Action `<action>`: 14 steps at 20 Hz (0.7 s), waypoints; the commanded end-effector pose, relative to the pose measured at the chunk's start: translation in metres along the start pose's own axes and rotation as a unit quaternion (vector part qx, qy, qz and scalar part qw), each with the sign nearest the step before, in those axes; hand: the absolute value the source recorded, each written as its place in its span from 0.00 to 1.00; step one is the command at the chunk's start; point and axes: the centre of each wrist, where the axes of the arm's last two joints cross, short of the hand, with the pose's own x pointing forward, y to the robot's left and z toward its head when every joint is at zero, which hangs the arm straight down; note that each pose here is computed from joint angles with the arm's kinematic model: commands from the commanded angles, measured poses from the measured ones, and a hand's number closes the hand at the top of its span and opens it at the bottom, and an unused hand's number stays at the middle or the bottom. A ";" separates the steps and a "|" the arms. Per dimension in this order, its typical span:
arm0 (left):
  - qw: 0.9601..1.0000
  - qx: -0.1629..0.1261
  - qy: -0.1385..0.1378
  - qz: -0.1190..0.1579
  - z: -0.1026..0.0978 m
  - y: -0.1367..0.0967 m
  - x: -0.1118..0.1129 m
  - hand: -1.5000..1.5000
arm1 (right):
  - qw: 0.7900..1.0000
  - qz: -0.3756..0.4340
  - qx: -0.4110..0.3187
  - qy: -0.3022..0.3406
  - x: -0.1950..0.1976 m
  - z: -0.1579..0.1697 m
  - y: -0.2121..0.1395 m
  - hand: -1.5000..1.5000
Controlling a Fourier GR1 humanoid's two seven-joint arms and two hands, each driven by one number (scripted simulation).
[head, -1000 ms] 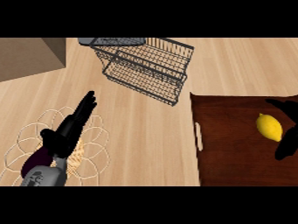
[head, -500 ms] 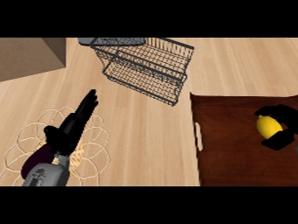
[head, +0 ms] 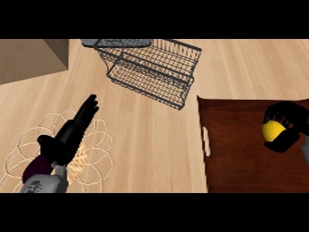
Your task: Pick the lemon from the tray and place it in the tiered basket
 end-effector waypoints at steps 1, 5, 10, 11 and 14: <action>1.000 0.003 0.003 0.007 -0.010 -0.005 0.001 0.50 | 0.999 0.011 -0.031 0.015 0.005 0.005 0.009 1.00; 1.000 0.019 0.004 0.010 -0.007 0.002 0.007 0.50 | 0.989 0.019 -0.120 0.090 0.025 0.038 0.049 1.00; 1.000 0.017 0.005 0.000 0.004 0.005 -0.010 0.50 | 0.972 0.027 -0.195 0.126 0.050 0.087 0.056 1.00; 1.000 0.015 0.005 0.005 -0.005 0.007 -0.002 0.50 | 0.969 0.020 -0.219 0.113 0.057 0.099 0.061 1.00; 1.000 0.010 0.008 -0.001 -0.005 -0.002 0.005 0.50 | 0.960 -0.063 -0.261 0.074 0.073 0.112 0.036 1.00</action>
